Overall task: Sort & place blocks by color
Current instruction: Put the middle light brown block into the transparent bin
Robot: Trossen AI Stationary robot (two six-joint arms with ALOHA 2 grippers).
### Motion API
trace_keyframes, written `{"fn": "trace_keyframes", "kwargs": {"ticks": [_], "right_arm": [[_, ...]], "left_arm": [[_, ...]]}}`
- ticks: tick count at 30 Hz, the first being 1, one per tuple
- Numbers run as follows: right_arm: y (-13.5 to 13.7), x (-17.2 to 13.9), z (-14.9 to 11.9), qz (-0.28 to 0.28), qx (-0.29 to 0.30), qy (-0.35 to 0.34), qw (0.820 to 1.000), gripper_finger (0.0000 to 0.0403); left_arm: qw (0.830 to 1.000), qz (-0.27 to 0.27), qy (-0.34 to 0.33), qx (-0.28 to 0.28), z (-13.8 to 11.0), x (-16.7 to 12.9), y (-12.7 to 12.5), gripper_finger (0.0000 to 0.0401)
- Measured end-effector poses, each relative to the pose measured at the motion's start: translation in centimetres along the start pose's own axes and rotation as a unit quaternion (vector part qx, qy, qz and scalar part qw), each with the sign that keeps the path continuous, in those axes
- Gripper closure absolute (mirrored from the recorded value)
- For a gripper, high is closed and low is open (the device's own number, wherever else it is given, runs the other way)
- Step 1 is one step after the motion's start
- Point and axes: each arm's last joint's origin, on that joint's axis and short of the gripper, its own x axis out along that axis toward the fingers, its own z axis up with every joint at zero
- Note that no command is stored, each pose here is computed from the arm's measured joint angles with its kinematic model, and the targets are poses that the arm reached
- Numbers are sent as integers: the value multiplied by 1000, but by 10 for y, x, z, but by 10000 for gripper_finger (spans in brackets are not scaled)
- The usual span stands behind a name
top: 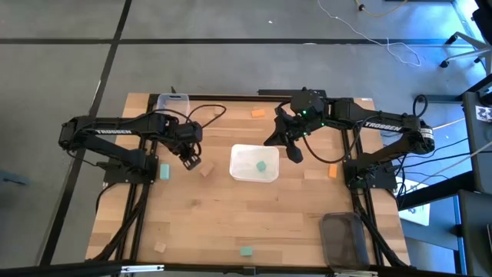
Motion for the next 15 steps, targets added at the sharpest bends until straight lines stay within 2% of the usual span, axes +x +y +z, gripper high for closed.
{"fn": "trace_keyframes", "kwargs": {"ticks": [6,11,15], "right_arm": [[0,0,0,0,0,0,1000,391],[0,0,0,0,0,0,1000,390],[0,0,0,0,-1,0,1000,393]], "left_arm": [[1000,-13,-12,-1,3,0,-2,309],[1000,-9,-10,-21,3,2,-3,265],[999,8,-31,-5,7,4,-4,231]]}}
